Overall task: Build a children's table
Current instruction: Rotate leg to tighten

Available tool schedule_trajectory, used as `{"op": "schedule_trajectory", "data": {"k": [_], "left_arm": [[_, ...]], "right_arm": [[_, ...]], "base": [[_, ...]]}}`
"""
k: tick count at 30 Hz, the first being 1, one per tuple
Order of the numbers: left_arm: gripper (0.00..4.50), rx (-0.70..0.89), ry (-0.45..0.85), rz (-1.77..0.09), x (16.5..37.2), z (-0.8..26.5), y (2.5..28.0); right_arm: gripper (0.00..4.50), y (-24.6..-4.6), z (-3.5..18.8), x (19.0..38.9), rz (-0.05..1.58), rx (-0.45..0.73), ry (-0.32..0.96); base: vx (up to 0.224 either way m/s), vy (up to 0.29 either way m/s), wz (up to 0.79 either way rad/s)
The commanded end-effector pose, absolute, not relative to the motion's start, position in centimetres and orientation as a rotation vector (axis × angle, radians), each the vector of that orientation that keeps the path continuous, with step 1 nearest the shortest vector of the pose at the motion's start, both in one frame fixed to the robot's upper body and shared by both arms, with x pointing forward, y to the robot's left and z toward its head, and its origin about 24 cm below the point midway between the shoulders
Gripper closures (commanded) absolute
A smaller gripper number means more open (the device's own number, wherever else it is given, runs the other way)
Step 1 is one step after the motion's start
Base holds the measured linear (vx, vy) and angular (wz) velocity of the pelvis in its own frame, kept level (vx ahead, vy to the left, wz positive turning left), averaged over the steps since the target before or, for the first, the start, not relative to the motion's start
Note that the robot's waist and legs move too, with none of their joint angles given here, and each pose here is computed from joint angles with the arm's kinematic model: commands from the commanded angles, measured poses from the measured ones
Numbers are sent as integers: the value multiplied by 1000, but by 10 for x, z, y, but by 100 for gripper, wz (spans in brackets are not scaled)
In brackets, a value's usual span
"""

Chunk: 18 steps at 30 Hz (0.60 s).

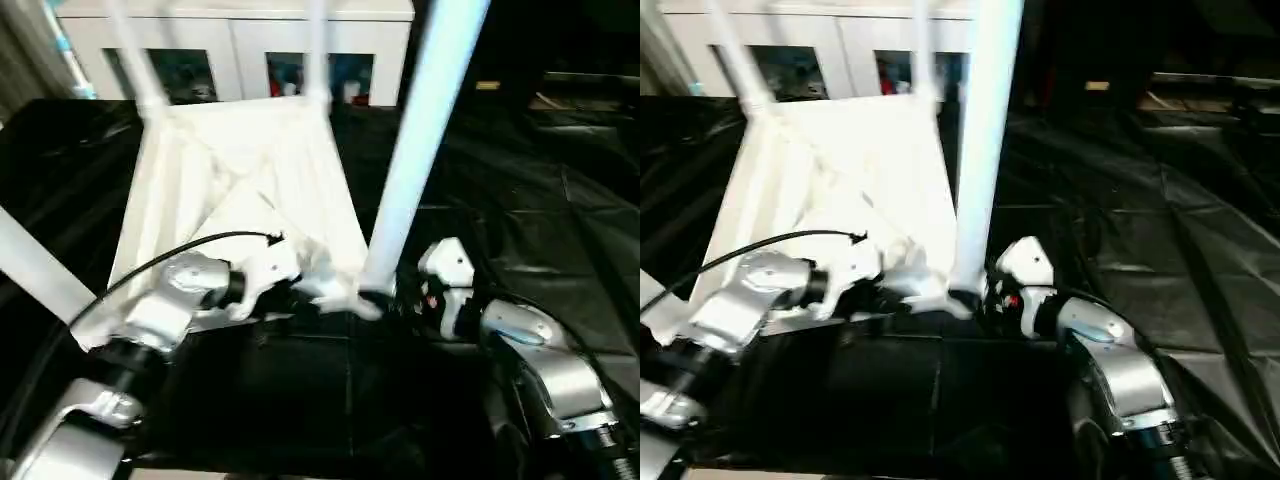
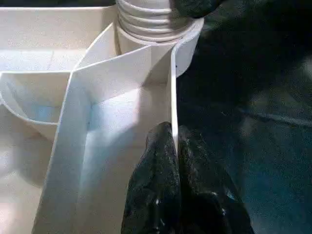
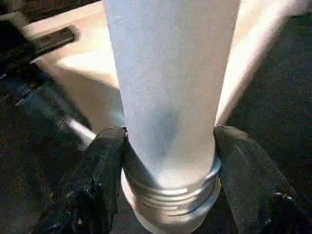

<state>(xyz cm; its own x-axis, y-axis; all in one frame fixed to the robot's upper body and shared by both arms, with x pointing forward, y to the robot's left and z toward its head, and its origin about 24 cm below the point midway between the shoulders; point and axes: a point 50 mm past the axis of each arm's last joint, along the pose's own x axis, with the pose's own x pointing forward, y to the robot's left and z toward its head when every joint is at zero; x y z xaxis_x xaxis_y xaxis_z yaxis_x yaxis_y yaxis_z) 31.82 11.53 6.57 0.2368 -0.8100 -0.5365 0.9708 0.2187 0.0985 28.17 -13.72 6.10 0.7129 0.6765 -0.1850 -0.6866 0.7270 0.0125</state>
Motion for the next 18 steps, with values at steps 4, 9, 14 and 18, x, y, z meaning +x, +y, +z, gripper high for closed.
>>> {"op": "schedule_trajectory", "data": {"k": [4,9,14,18], "left_arm": [[450,421,516,-1205,318,39,84],[450,417,504,-1171,325,45,69],[450,455,487,-1205,324,50,70],[450,489,478,-1226,322,54,79]], "right_arm": [[201,-110,32,291,522,-26,312],[201,-93,33,308,360,36,347],[166,-88,42,304,450,29,299],[110,-99,60,299,513,23,226]], "base": [[0,0,0],[0,0,0],[0,0,0],[18,-3,0]]}}
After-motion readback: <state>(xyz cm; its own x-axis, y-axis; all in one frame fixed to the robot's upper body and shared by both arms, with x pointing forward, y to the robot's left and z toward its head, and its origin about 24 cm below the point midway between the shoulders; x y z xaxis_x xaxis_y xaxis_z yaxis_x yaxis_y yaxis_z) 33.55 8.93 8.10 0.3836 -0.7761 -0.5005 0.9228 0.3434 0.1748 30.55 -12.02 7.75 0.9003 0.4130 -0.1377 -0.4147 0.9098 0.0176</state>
